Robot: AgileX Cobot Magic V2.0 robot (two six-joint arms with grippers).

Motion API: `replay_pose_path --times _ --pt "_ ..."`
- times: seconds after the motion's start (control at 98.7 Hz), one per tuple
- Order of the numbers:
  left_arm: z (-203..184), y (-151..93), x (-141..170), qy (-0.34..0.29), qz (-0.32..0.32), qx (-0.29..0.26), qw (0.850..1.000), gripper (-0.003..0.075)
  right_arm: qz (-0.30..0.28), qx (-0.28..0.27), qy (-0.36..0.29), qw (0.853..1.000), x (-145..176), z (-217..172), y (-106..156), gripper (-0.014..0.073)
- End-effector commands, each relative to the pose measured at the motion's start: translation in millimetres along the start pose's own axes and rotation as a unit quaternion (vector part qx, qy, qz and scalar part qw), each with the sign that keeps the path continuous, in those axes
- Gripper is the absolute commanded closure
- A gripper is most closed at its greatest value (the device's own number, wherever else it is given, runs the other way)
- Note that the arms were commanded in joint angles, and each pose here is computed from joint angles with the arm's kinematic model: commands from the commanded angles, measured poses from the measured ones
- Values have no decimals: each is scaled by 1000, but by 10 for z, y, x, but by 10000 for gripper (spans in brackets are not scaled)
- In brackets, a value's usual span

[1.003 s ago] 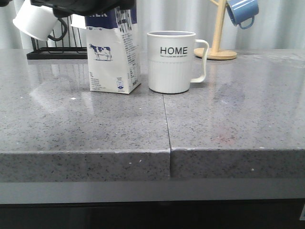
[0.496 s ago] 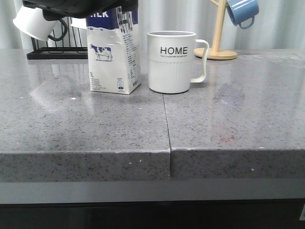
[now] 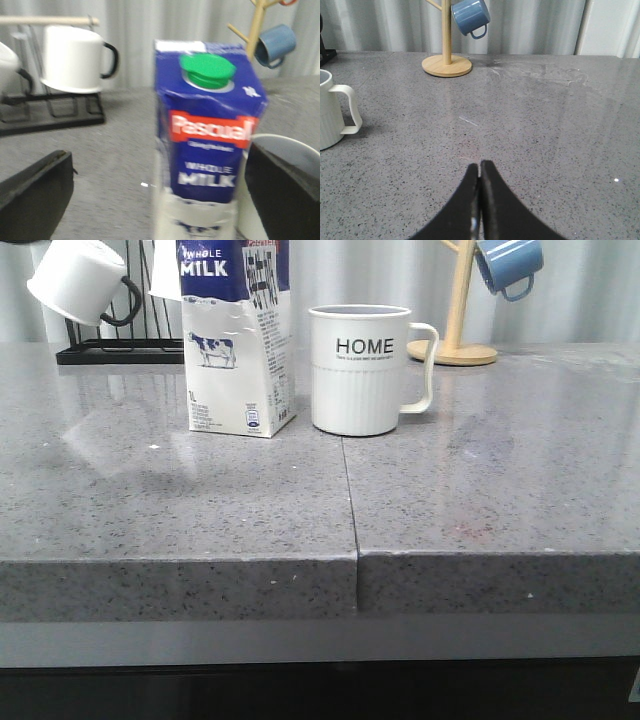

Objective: Place milk next to cup

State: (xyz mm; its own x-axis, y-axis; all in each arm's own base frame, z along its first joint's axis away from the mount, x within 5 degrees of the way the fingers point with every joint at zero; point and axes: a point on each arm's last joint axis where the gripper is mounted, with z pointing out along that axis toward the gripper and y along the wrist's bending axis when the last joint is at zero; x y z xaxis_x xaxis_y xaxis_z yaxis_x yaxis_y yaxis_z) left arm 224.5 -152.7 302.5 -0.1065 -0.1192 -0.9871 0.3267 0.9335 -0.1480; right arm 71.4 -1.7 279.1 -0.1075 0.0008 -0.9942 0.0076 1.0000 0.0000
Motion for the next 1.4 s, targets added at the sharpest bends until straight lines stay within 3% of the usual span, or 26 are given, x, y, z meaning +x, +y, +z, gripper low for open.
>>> replay_pose_path --times 0.0,0.365,0.679,1.033,1.297,1.388 --pt "-166 151 -295 -74 15 -14 997 48 -9 -3 -46 999 -153 -21 7 663" --pt "-731 839 -675 -102 19 -106 989 50 -9 -3 -46 999 -153 -21 7 663" --pt "-1238 943 -783 -92 19 -121 988 50 -9 -3 -46 999 -153 -21 7 663" --pt "-1576 933 -300 -78 -28 -122 989 50 -9 -3 -46 999 -153 -21 7 663" --pt "-1916 882 52 -101 -22 -115 988 50 -9 -3 -46 999 -153 -21 7 663" --pt "-1991 870 116 -116 -20 -112 987 93 -9 -3 -46 999 -153 -21 7 663"
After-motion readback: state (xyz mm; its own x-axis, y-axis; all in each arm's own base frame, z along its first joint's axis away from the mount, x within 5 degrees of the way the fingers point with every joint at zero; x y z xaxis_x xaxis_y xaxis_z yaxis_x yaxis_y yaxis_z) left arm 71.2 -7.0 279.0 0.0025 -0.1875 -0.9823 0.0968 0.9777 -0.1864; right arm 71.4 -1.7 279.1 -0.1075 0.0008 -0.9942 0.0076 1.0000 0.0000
